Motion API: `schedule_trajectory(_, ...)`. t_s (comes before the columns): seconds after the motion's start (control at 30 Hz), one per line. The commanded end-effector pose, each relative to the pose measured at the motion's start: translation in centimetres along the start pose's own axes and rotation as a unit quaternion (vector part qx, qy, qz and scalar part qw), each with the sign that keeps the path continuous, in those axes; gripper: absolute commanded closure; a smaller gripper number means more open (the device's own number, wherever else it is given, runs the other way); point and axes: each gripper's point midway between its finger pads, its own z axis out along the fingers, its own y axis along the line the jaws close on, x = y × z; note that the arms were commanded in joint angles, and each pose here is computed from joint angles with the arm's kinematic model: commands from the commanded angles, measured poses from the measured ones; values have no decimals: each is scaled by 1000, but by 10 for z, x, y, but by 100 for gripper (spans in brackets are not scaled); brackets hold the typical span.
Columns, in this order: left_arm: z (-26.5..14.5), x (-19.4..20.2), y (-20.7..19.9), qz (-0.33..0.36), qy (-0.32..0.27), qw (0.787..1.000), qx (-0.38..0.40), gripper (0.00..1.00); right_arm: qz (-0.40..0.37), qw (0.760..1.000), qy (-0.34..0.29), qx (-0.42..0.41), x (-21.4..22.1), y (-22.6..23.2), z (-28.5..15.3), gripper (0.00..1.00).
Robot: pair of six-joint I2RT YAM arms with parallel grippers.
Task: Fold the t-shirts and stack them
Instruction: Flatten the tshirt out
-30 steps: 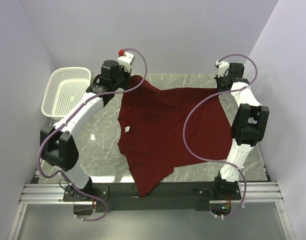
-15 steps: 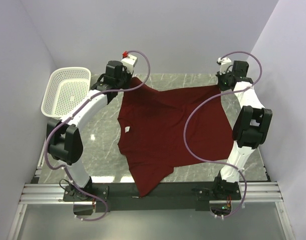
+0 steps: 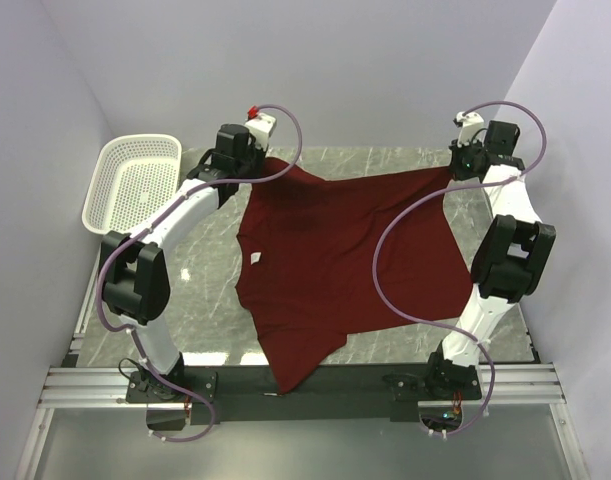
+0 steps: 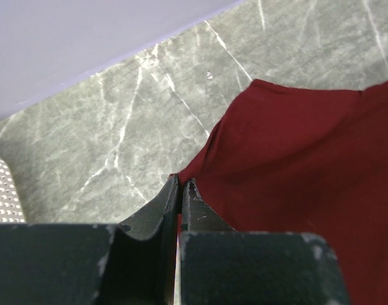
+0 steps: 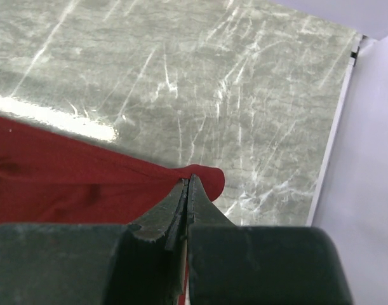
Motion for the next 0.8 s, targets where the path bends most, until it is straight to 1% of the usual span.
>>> schedule_trajectory(0.0, -10, -28, 14, 10, -44, 998, -32, 100, -20, 999, -43, -5, -31, 0, -17, 100)
schedule_trajectory(0.23, -15, -34, 36, 14, -47, 996, -78, 100, -8, 999, -49, -15, -39, 0, -12, 100)
schedule_trajectory(0.37, -29, -45, 49, -9, -63, 991, -113, 100, -10, 997, -64, -31, -49, 10, -26, 100)
schedule_trajectory(0.4, -46, -61, 56, -19, -86, 988, -129, 100, -19, 996, -79, -29, -60, 14, -43, 100)
schedule_trajectory(0.47, -64, -61, 59, -37, -99, 985, -139, 100, -22, 996, -77, -46, -47, 29, -55, 100)
schedule_trajectory(0.5, -92, -78, 65, -47, -130, 979, -150, 100, -35, 994, -96, -44, -57, 37, -79, 100)
schedule_trajectory(0.53, -100, -73, 65, -59, -133, 978, -150, 100, -35, 994, -83, -57, -39, 49, -82, 100)
schedule_trajectory(0.57, -113, -75, 65, -68, -143, 976, -150, 100, -41, 994, -86, -61, -35, 56, -91, 100)
schedule_trajectory(0.6, -143, -89, 67, -79, -174, 970, -150, 100, -56, 991, -106, -53, -44, 64, -116, 100)
schedule_trajectory(0.63, -151, -83, 64, -98, -176, 969, -142, 99, -60, 992, -96, -58, -28, 72, -122, 100)
schedule_trajectory(0.67, -181, -94, 64, -109, -207, 963, -137, 100, -67, 991, -103, -57, -27, 78, -134, 100)
schedule_trajectory(0.7, -194, -97, 63, -116, -219, 960, -132, 99, -84, 987, -130, -43, -40, 85, -163, 100)
schedule_trajectory(0.73, -207, -99, 61, -127, -231, 957, -124, 99, -95, 985, -140, -36, -43, 89, -178, 100)
schedule_trajectory(0.77, -235, -109, 61, -135, -258, 949, -119, 99, -99, 984, -148, -28, -46, 92, -195, 100)
